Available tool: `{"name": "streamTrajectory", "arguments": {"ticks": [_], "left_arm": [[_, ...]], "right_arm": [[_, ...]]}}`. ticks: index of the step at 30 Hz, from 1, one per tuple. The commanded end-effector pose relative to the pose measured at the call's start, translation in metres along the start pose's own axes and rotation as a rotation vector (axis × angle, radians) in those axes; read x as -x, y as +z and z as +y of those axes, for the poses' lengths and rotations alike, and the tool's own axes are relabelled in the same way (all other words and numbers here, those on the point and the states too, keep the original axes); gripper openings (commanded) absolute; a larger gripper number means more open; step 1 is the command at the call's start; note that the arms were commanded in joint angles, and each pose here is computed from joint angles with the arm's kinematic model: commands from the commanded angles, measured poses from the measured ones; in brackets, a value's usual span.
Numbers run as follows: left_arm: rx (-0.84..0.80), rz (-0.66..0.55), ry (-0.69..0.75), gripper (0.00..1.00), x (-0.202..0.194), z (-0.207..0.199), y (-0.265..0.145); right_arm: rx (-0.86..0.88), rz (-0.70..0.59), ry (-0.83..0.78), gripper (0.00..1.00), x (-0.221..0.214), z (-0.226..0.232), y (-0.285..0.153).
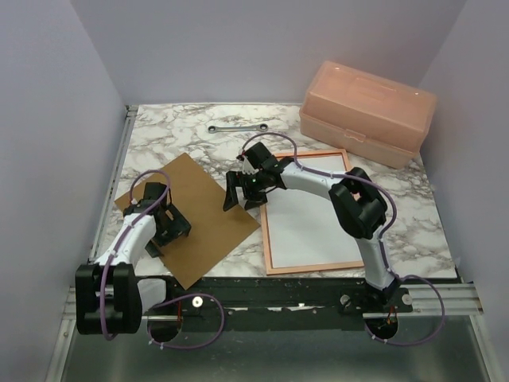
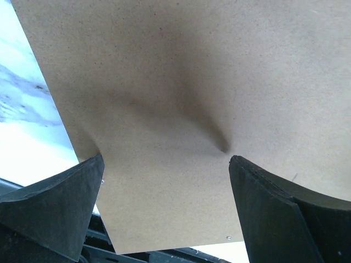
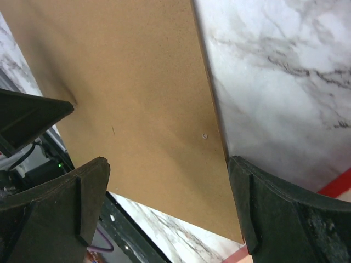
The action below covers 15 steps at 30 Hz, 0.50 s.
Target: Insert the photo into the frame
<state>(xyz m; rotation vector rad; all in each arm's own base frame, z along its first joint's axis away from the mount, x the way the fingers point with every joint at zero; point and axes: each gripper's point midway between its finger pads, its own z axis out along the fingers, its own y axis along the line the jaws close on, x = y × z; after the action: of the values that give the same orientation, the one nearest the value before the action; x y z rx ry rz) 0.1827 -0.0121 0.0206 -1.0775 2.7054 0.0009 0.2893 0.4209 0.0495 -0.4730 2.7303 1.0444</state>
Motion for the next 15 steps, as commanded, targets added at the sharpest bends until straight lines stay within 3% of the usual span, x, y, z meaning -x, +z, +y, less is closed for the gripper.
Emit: {"name": "streamTrajectory", "arguments": {"ticks": [1,9,15], "left_arm": [[-0.341,-0.030,0.054,0.99,0.001,-0.055,-0.006],[-0.492,-0.039,0.097,0.99,-0.001,-0.076,-0.017],[-0.587,-0.005,0.156,0.99,-0.012,-0.096,-0.023]], "right_arm": [[0.198,0.067,0.027,0.97,-0.021,0.050,-0.025],[0.322,0.009,0.008,0.96,-0.026,0.091,-0.081],[0.300,-0.014,0.039,0.96,-0.056,0.084,-0.108]]}}
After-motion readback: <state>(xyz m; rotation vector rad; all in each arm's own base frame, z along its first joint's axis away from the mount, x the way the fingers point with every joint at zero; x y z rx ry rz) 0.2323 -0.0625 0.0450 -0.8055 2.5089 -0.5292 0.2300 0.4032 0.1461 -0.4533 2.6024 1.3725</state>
